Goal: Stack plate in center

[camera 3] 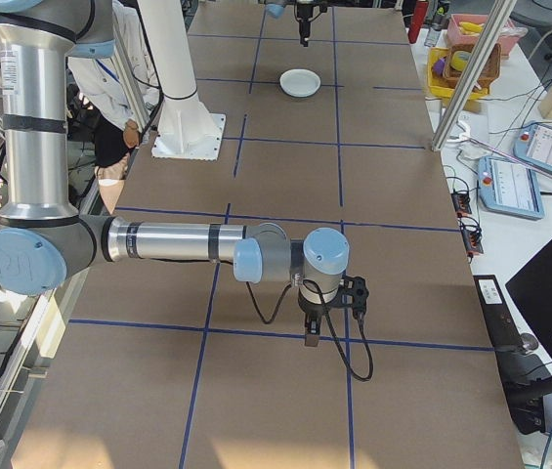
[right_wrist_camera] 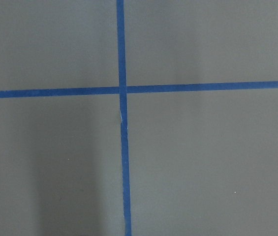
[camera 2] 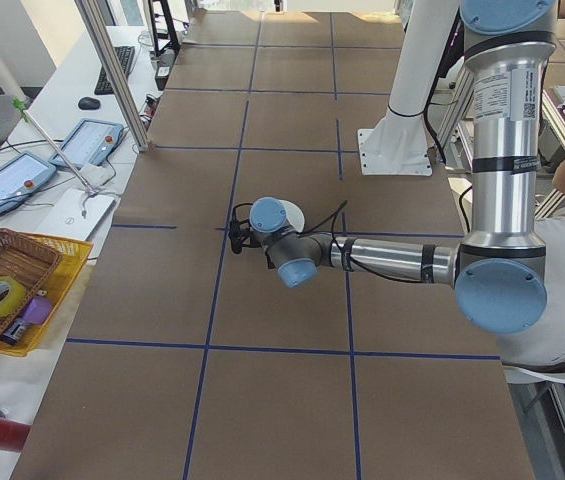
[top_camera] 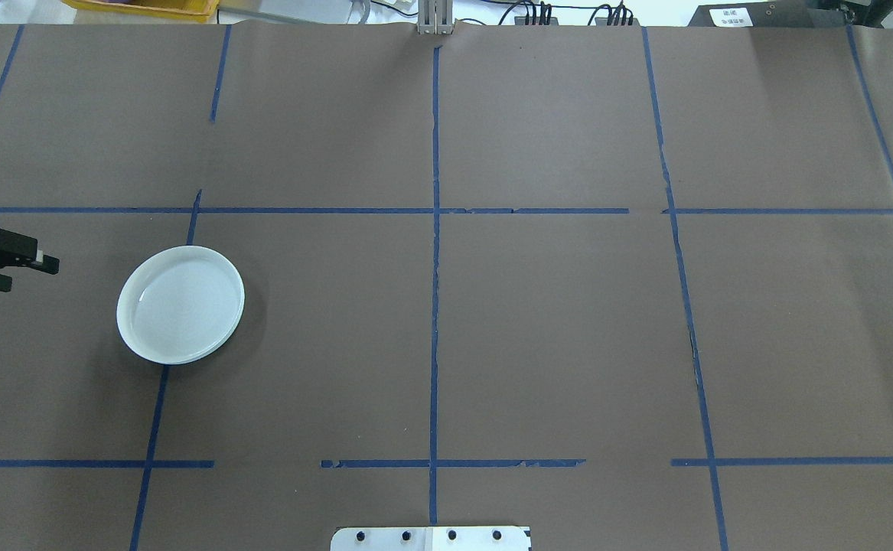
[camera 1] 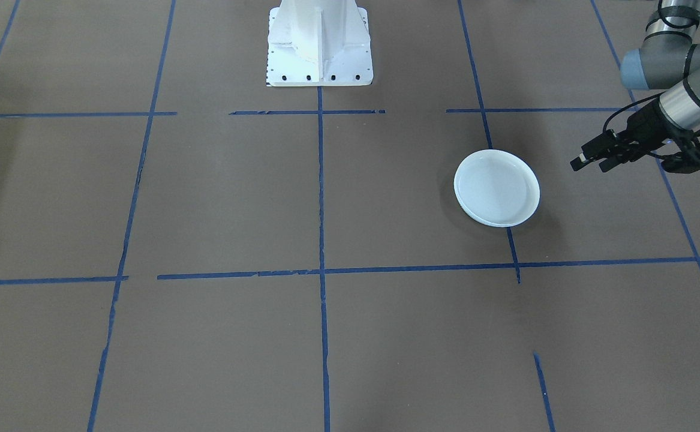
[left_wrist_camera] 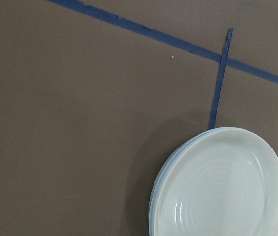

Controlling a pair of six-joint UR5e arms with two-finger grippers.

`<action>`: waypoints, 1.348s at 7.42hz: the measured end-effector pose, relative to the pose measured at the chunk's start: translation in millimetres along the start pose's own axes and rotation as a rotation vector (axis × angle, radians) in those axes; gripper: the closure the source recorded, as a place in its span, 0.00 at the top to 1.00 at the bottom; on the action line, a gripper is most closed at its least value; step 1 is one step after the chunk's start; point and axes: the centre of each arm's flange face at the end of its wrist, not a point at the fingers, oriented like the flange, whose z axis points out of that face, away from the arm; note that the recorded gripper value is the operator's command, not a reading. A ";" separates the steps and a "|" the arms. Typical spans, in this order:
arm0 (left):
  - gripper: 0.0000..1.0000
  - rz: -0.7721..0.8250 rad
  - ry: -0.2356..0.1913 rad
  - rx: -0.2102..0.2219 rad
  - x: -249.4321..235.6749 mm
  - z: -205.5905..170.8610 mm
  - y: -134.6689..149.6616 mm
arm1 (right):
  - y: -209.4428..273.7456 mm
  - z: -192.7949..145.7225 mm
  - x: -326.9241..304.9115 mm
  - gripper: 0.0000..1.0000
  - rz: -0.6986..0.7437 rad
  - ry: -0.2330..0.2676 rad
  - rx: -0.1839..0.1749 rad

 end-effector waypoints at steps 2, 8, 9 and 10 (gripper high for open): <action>1.00 0.105 -0.110 0.027 -42.0 -29.5 -20.0 | 0.0 0.0 0.1 1.00 -0.001 0.001 0.000; 1.00 0.284 -0.368 -0.024 -137.8 -160.7 -49.7 | 0.0 0.0 0.1 1.00 -0.001 0.001 0.000; 1.00 0.295 -0.373 -0.025 -150.2 -176.1 -46.5 | 0.0 0.0 0.1 1.00 -0.001 0.001 0.000; 1.00 0.293 -0.374 -0.024 -159.8 -184.6 -42.0 | 0.0 0.0 0.1 1.00 0.000 0.001 0.000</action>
